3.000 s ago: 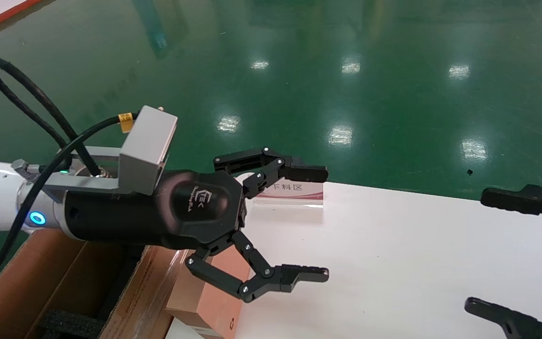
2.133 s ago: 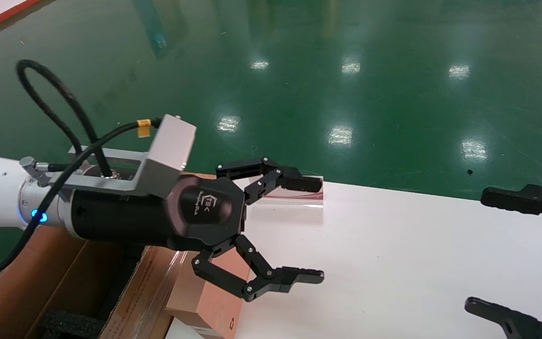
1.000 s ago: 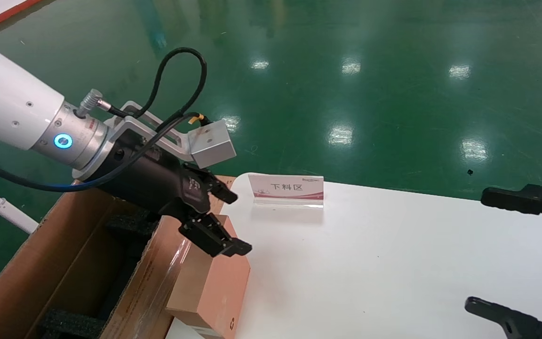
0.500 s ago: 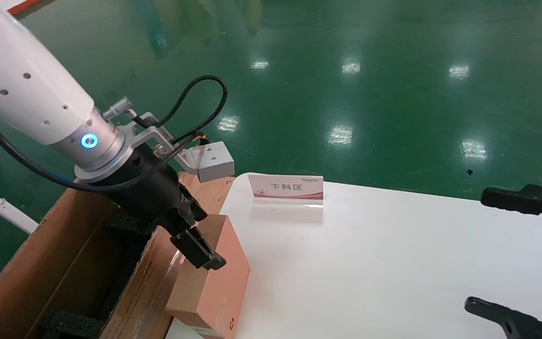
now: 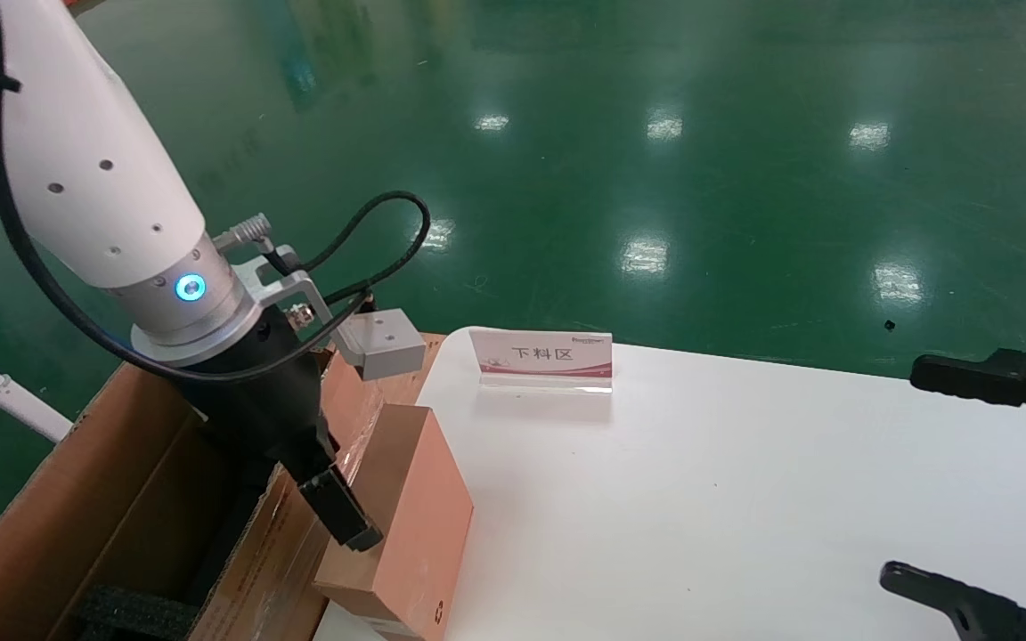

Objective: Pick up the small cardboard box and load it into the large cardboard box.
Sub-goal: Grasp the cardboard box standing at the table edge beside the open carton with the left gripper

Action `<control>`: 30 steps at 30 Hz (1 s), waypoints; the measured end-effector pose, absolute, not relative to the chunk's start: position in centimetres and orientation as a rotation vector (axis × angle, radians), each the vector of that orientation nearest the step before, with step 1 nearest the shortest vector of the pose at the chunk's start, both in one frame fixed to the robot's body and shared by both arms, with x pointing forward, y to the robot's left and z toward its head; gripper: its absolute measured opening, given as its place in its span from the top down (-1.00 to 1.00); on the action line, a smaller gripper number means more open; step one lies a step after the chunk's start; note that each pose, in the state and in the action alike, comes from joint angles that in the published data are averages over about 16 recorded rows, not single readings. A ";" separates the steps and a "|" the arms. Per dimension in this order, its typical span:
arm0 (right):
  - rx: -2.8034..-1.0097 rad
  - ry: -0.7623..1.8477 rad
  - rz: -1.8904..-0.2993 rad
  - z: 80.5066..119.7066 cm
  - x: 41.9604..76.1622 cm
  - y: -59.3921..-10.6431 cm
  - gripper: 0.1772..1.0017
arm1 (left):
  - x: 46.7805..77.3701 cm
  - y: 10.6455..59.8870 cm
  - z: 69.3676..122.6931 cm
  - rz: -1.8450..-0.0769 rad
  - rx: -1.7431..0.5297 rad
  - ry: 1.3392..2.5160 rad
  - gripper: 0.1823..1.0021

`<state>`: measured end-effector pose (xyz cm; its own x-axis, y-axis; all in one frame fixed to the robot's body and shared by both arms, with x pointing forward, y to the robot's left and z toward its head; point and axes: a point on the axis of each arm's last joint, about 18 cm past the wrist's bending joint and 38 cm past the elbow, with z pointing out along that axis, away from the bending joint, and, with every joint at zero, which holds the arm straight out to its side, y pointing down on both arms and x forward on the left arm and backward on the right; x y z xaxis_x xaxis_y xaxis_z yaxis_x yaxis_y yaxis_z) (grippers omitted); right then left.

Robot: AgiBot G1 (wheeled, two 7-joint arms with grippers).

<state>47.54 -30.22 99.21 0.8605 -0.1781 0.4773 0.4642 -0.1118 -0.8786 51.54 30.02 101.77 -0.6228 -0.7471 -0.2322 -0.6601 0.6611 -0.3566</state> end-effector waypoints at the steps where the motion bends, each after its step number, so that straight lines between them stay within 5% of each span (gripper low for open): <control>1: -1.595 -0.230 -0.552 99.2 47.5 -30.2 -1.00 | 51.5 30.0 101.7 -0.330 -1.122 2.519 -1.00; 30: -1.595 -0.230 -0.552 99.2 47.5 -30.2 -1.00 | 52.8 30.4 99.5 -0.406 -1.183 2.505 -1.00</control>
<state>47.54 -30.22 99.21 0.8605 -0.1781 0.4773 0.4642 -0.1118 -0.8786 52.78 30.43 99.48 -0.5952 -0.7829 -0.1809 -0.6856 0.6122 -0.3939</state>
